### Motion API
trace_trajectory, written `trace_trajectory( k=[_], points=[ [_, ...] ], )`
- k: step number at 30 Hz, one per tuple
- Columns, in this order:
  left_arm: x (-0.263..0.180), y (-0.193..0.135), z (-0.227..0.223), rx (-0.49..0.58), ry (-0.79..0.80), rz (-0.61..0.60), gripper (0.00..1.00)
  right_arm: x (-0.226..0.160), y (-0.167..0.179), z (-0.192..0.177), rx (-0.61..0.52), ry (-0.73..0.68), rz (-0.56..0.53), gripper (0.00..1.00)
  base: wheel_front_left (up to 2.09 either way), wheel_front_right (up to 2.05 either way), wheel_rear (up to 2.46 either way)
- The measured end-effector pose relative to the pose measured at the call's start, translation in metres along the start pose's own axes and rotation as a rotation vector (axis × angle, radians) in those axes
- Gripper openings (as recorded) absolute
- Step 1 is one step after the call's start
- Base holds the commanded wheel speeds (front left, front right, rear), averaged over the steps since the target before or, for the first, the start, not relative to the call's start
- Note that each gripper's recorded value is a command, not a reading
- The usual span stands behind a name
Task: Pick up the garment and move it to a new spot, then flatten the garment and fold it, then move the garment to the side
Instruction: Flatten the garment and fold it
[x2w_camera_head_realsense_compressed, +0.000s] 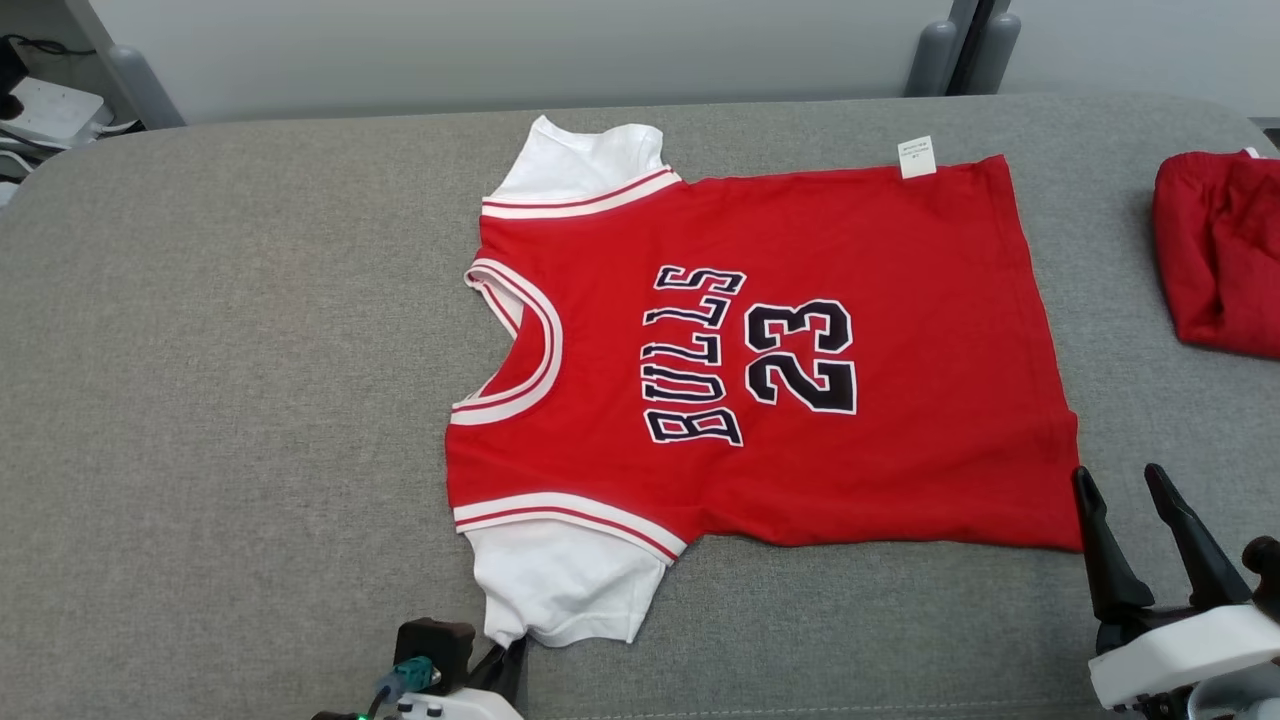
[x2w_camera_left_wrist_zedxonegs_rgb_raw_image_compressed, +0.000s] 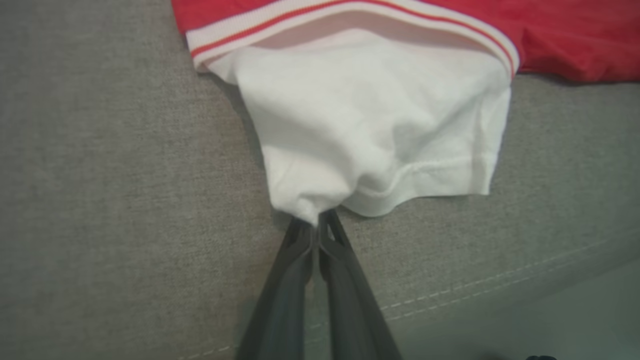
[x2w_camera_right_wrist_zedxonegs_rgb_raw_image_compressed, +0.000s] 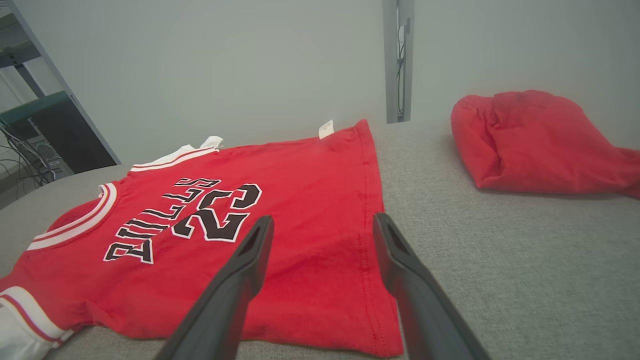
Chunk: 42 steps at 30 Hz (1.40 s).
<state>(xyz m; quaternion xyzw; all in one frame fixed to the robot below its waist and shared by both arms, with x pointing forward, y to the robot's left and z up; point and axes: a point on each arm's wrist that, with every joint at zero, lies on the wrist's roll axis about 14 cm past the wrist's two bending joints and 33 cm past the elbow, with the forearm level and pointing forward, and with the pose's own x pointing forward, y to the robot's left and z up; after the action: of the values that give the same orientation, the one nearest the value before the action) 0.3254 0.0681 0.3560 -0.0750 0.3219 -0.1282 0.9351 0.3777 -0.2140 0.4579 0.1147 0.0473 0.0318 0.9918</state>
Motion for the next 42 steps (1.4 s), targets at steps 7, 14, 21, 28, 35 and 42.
trace_trajectory(
  k=[7,14,21,28,35,42],
  points=[
    [-0.010,0.014,0.002,0.019,0.004,0.009,0.00,-0.011,-0.022,-0.049,0.050,0.153,-0.083,1.00,0.00,0.00,0.00],
    [-0.014,0.023,0.013,0.019,-0.014,0.020,0.00,-0.009,-0.030,-0.088,0.090,0.288,-0.125,1.00,0.00,0.00,0.00],
    [-0.016,0.021,0.011,0.013,-0.006,0.017,0.00,0.001,-0.027,-0.096,0.109,0.325,-0.120,0.82,0.00,0.00,0.00],
    [-0.017,0.021,0.016,0.018,-0.016,0.017,0.00,0.008,-0.025,-0.096,0.087,0.340,-0.100,0.00,0.00,0.00,0.00],
    [-0.027,0.014,0.040,-0.009,-0.068,-0.034,0.00,0.015,-0.031,-0.061,0.066,0.237,-0.079,0.00,0.00,0.00,0.00],
    [-0.060,0.003,0.041,0.005,-0.015,-0.117,0.00,-0.020,-0.036,-0.057,0.052,0.242,-0.055,0.00,0.00,0.00,0.00]
  ],
)
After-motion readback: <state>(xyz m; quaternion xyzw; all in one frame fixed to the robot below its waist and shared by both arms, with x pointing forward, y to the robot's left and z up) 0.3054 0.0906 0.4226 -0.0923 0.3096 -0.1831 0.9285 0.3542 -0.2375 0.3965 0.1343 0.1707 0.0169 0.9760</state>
